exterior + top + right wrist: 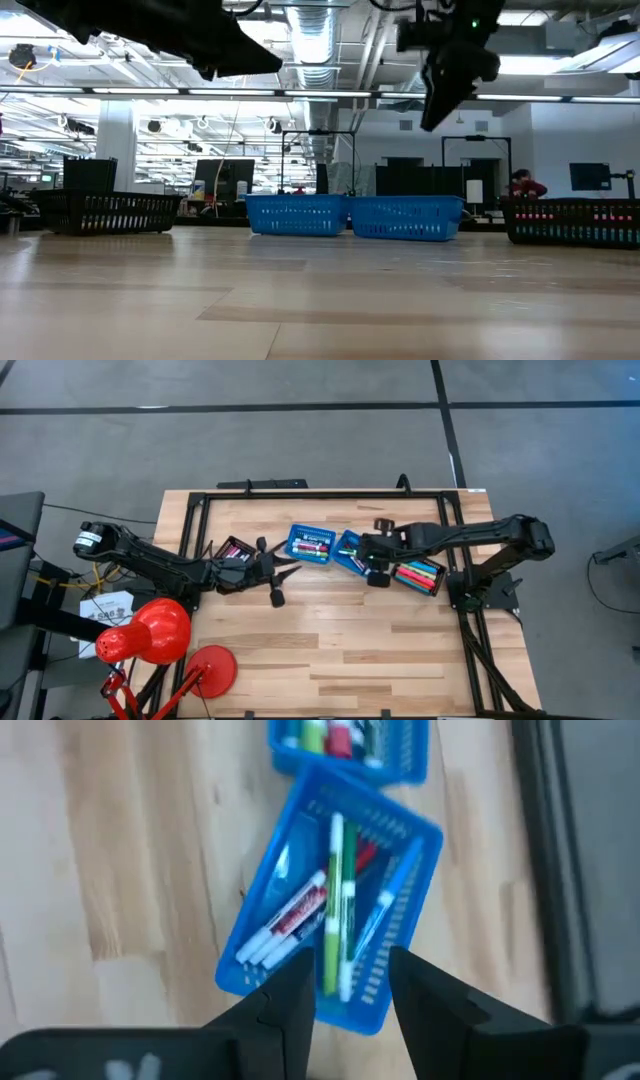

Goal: Pick & Place Markers
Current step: Return to Home Position

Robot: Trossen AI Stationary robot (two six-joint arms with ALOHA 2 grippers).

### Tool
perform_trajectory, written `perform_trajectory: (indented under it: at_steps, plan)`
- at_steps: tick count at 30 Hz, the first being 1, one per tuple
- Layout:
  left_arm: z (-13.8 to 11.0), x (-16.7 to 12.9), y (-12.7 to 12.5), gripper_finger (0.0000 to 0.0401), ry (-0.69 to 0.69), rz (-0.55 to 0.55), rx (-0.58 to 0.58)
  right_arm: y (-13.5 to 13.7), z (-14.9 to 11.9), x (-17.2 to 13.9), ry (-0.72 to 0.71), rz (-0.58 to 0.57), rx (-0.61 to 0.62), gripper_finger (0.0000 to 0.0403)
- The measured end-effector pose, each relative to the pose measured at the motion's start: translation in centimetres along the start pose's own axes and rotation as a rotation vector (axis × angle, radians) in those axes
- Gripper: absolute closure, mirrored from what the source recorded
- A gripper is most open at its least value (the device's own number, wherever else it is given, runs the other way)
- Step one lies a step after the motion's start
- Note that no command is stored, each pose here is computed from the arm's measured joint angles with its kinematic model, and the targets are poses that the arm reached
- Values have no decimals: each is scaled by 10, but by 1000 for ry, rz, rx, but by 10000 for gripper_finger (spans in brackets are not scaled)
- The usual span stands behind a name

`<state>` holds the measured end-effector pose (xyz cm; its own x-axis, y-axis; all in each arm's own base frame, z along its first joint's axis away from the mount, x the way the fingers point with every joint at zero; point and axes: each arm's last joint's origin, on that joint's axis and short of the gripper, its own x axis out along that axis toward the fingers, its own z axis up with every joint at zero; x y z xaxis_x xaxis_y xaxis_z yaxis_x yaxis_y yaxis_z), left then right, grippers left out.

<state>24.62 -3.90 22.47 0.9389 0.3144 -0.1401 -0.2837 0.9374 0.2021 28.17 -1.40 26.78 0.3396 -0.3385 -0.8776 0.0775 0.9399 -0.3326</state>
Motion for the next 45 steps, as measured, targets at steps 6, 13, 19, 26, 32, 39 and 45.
perform_trajectory:
  at_steps: [6,13,19,26,32,39,45]
  plan:
    - [0,-1,4,391,15,136,12,-5,12,-21,-44,1,55,284]
    - [13,-25,9,387,32,274,109,-8,4,-48,-141,16,168,284]
    - [17,-66,31,395,95,209,-46,-4,-21,-70,-367,90,100,284]
    - [12,-104,55,394,75,95,-179,-16,-69,-89,-658,190,102,284]
    - [-12,-118,61,393,41,62,-160,-23,-115,-94,-845,183,157,284]
    - [-21,-134,67,391,-79,-88,-199,-23,-163,-90,-974,142,234,284]
    - [-31,-143,65,391,-187,-305,-149,-20,-194,-93,-1103,111,269,284]
